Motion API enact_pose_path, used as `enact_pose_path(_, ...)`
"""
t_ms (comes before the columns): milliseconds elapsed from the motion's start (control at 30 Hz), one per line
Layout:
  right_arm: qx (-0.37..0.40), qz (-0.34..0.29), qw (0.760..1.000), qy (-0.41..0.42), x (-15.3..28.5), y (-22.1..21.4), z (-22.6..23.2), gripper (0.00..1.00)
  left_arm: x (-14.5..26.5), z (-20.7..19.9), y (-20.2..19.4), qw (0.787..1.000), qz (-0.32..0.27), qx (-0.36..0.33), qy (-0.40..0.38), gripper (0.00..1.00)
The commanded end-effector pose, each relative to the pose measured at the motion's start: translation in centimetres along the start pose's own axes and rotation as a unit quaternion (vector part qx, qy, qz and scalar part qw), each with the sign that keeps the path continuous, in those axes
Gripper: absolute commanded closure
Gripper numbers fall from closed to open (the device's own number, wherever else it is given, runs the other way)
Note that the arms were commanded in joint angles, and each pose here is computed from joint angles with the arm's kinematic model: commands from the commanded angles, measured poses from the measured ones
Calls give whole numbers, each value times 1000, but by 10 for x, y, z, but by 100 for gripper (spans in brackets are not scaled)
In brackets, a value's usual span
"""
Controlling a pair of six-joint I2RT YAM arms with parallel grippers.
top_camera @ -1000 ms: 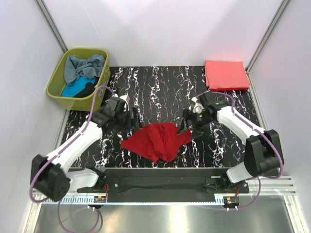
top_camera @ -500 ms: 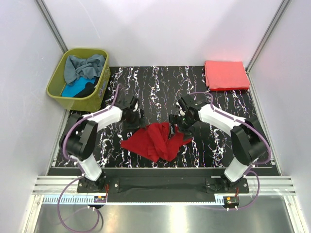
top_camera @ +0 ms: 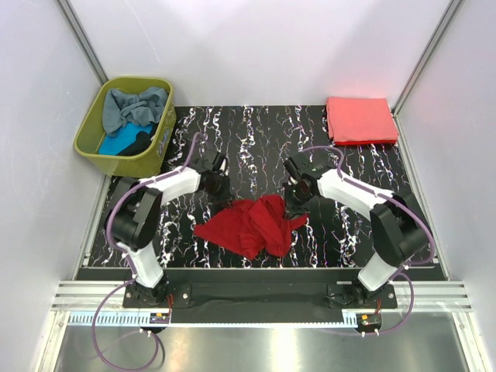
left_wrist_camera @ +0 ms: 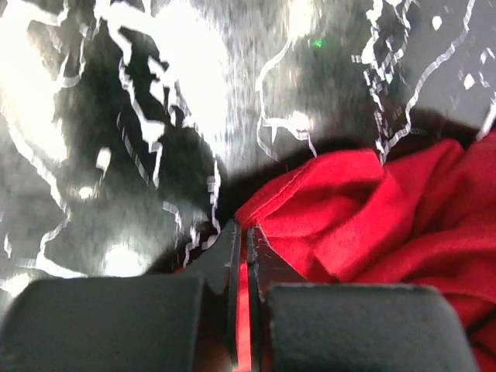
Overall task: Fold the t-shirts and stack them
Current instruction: Flatten the tshirt out
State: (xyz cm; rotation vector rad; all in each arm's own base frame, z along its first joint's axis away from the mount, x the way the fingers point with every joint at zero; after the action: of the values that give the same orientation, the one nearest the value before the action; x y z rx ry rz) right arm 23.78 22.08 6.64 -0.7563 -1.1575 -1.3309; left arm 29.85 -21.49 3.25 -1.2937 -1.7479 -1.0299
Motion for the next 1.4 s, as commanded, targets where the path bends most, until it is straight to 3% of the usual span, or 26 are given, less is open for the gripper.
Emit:
enact_pose_path(0, 21, -55, 997, -52, 32, 9, -14, 94, 48, -19, 15, 998, -51, -14, -44, 100)
enact_pose_path(67, 28, -57, 995, -75, 47, 5, -24, 100, 87, -24, 23, 994, -96, -20, -55, 100)
enact_pose_path(233, 38, -130, 981, -140, 106, 13, -50, 100, 187, -34, 37, 972, -222, -39, -64, 100)
enact_pose_path(367, 47, -192, 967, -162, 152, 21, -55, 100, 277, -51, 35, 932, -341, -47, -116, 100)
enact_pose_path(467, 60, -248, 953, -163, 191, 32, -50, 100, 324, -60, 27, 905, -393, -60, -150, 100)
enact_pose_path(667, 68, -355, 924, -124, 265, 38, -31, 100, 397, -68, 12, 857, -472, -69, -194, 100)
enact_pose_path(833, 98, -439, 893, -26, 332, 16, 2, 100, 444, -68, -7, 822, -519, -70, -225, 100)
enact_pose_path(867, 103, -448, 888, -17, 341, 13, 6, 100, 461, -68, -14, 808, -535, -74, -234, 100)
enact_pose_path(967, 94, -495, 864, -12, 382, -2, 5, 100, 483, -73, -22, 795, -547, -93, -245, 100)
enact_pose_path(1067, 74, -521, 849, -35, 411, -3, -2, 100, 467, -79, -27, 815, -509, -97, -259, 100)
enact_pose_path(1167, 71, -508, 857, -51, 413, 17, 2, 100, 433, -73, -26, 841, -472, -79, -253, 100)
enact_pose_path(1267, 83, -449, 883, -108, 369, 71, 2, 100, 400, -58, -20, 863, -452, -55, -218, 100)
enact_pose_path(1367, 123, -412, 892, -137, 336, 115, 5, 100, 366, -42, -13, 890, -422, -26, -170, 100)
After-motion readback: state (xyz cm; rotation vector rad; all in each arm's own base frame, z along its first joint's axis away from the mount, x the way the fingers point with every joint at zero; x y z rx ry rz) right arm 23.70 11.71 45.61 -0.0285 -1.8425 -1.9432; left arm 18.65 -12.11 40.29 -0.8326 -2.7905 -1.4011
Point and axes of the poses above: each gripper's point midway between its finger pads, its own x axis back along the fingers, its own z axis along the line the jaws close on, y = z × x, the point moved 1 cm from there along x, back along the fingers, and after that the axes turned 8 degrees about x, right-handed, at the moved point
